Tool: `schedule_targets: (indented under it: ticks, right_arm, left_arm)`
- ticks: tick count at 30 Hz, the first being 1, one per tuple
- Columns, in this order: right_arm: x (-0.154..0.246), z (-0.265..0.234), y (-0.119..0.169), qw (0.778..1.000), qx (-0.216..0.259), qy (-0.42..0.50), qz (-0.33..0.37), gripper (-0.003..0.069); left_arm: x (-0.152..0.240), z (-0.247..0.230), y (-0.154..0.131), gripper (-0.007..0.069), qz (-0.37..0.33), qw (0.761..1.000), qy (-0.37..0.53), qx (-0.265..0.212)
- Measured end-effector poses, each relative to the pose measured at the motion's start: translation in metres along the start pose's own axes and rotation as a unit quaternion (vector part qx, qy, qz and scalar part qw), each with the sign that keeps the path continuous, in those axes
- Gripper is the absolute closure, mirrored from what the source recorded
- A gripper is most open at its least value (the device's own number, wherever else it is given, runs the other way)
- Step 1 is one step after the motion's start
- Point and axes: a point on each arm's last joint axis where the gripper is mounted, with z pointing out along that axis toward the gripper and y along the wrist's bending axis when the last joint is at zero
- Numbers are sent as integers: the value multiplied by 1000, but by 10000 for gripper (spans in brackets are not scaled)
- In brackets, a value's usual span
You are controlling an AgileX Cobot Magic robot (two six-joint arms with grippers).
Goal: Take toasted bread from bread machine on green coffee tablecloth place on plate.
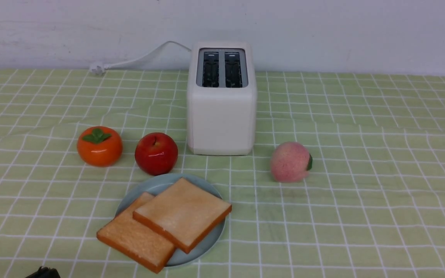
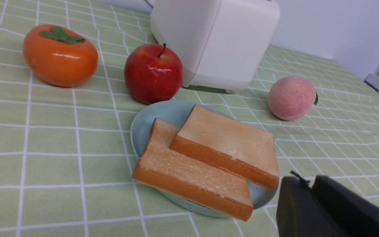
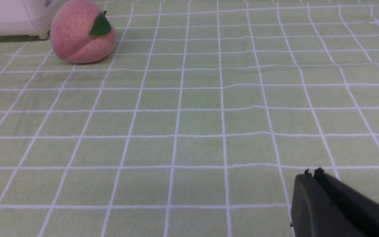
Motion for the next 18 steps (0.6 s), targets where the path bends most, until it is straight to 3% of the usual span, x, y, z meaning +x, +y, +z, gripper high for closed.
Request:
schedule_targets:
  ticks: [18]
  right_arm:
    - [0, 0, 0, 1000, 0, 0, 0, 658]
  left_arm:
    - [-1, 0, 3, 555, -26, 1000, -5, -14]
